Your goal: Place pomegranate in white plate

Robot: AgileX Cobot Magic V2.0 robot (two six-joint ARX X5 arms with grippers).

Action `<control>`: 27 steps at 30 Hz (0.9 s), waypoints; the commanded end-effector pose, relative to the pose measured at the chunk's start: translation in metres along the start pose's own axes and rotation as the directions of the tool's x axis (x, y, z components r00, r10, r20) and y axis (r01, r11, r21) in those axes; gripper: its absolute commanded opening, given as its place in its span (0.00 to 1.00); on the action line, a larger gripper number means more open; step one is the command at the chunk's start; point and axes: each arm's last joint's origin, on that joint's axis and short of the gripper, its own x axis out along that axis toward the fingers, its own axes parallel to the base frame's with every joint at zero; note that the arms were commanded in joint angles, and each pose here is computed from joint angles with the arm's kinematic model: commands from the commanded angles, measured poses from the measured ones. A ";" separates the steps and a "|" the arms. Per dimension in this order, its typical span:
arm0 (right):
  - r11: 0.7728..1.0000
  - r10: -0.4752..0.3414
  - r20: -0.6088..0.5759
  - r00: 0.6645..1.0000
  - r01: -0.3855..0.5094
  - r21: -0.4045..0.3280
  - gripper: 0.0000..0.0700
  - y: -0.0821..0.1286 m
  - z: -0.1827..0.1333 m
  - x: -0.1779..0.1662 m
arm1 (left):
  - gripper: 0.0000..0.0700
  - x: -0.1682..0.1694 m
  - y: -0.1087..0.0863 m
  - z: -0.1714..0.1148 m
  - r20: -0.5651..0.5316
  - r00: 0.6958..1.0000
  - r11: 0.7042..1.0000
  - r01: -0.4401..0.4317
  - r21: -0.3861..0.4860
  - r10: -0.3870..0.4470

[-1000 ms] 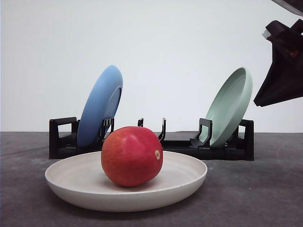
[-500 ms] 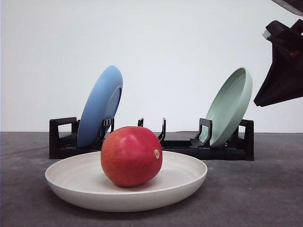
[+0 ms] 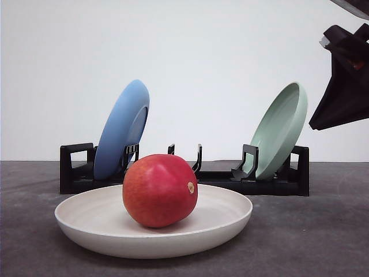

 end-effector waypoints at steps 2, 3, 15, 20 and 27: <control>1.000 0.005 0.006 1.000 -0.005 -0.012 0.05 0.001 0.001 0.001 | 0.00 0.003 0.000 -0.005 -0.005 1.000 1.000 -0.005 0.019 0.006; 1.000 0.005 0.006 1.000 -0.005 -0.012 0.05 0.001 0.001 0.001 | 0.00 0.004 0.001 -0.008 -0.008 1.000 1.000 -0.005 0.018 0.005; 1.000 0.005 0.006 1.000 -0.005 -0.012 0.05 0.001 0.001 0.001 | 0.00 0.011 0.001 -0.015 0.046 0.999 1.000 -0.007 0.020 0.006; 1.000 0.005 0.006 1.000 -0.005 -0.012 0.05 0.001 0.001 0.001 | 0.00 0.011 0.001 -0.015 0.049 0.999 1.000 -0.006 0.018 0.005; 1.000 0.005 0.006 1.000 -0.005 -0.012 0.05 0.001 0.001 0.001 | 0.00 0.011 0.001 -0.015 0.050 0.999 1.000 -0.006 0.018 0.005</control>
